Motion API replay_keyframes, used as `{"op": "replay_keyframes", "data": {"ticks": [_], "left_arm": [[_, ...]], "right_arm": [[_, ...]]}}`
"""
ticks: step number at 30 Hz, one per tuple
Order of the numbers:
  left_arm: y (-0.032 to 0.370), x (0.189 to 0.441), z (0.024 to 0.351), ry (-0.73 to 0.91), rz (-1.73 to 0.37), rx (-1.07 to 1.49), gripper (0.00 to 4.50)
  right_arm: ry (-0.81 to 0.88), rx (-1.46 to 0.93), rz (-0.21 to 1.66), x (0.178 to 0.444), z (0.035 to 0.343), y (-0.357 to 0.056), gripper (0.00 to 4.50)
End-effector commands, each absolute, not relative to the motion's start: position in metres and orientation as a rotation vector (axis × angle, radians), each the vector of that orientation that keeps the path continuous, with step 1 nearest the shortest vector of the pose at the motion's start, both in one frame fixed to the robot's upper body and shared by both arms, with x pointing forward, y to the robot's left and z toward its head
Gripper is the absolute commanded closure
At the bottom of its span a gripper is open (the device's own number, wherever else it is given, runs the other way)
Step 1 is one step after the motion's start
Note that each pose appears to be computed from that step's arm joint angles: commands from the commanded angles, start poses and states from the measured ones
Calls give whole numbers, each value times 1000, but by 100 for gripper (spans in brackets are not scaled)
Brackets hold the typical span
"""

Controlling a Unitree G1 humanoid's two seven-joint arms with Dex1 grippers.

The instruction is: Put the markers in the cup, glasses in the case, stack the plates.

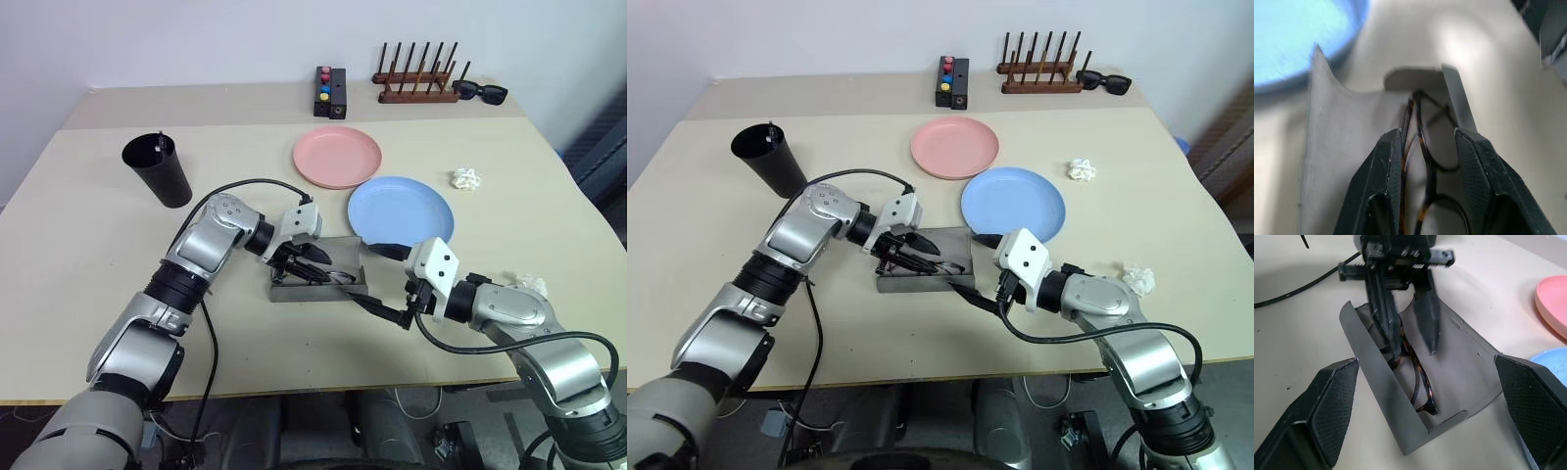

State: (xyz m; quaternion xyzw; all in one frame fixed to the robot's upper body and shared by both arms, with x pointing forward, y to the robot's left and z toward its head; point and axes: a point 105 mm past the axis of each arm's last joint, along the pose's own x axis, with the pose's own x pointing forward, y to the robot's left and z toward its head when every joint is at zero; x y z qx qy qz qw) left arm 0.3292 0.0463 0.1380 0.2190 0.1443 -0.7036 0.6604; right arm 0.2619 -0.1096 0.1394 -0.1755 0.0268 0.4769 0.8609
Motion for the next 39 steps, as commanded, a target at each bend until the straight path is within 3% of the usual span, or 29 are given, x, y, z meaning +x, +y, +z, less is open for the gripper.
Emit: {"op": "replay_keyframes", "data": {"ticks": [1, 3, 5, 7, 12, 16, 28, 39], "left_arm": [[43, 344, 181, 172, -1531, 391, 283], [45, 355, 201, 99, -1478, 334, 305], [50, 368, 217, 31, -1398, 303, 370], [57, 379, 213, 34, -1330, 352, 445], [69, 391, 172, 114, -1230, 533, 445], [70, 385, 142, 154, -1231, 619, 445], [71, 334, 140, 168, -1473, 547, 445], [74, 320, 129, 190, -1497, 616, 445]], "right_arm": [[11, -373, 1015, 261, 147, -105, 0], [9, -375, 1015, 261, 147, -105, 0], [8, -378, 1013, 260, 147, -105, 0], [7, -381, 1012, 260, 148, -105, 0], [7, -386, 1013, 260, 149, -106, 0], [8, -385, 1016, 260, 148, -105, 0], [0, -381, 1022, 261, 150, -104, 0], [0, -380, 1029, 262, 149, -103, 0]]}}
